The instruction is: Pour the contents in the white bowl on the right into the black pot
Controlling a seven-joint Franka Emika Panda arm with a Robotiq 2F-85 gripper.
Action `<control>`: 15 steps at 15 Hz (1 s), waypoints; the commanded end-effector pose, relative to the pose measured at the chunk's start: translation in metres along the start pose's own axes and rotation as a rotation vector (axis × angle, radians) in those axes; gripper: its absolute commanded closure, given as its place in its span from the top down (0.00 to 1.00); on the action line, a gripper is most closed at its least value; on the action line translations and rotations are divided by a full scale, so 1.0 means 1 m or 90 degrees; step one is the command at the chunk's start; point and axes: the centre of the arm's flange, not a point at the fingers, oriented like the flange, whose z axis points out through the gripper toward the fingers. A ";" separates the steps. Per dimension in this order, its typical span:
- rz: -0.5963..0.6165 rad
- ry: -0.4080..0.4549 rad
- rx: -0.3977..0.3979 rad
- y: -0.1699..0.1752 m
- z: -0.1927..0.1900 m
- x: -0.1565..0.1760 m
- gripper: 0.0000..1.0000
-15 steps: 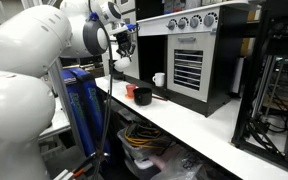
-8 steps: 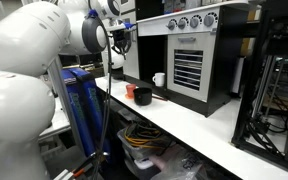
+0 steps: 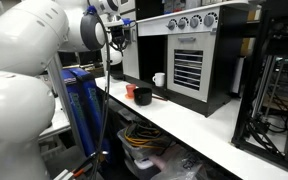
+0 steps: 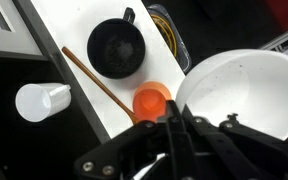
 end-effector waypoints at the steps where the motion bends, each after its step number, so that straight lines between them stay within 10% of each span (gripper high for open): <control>1: -0.003 0.025 0.022 -0.018 0.026 -0.068 0.01; 12: 0.025 0.045 0.019 -0.017 0.002 -0.079 0.01; 13: 0.011 0.032 -0.001 0.000 -0.034 -0.015 0.01; 15: 0.011 0.033 -0.002 0.000 -0.035 -0.015 0.04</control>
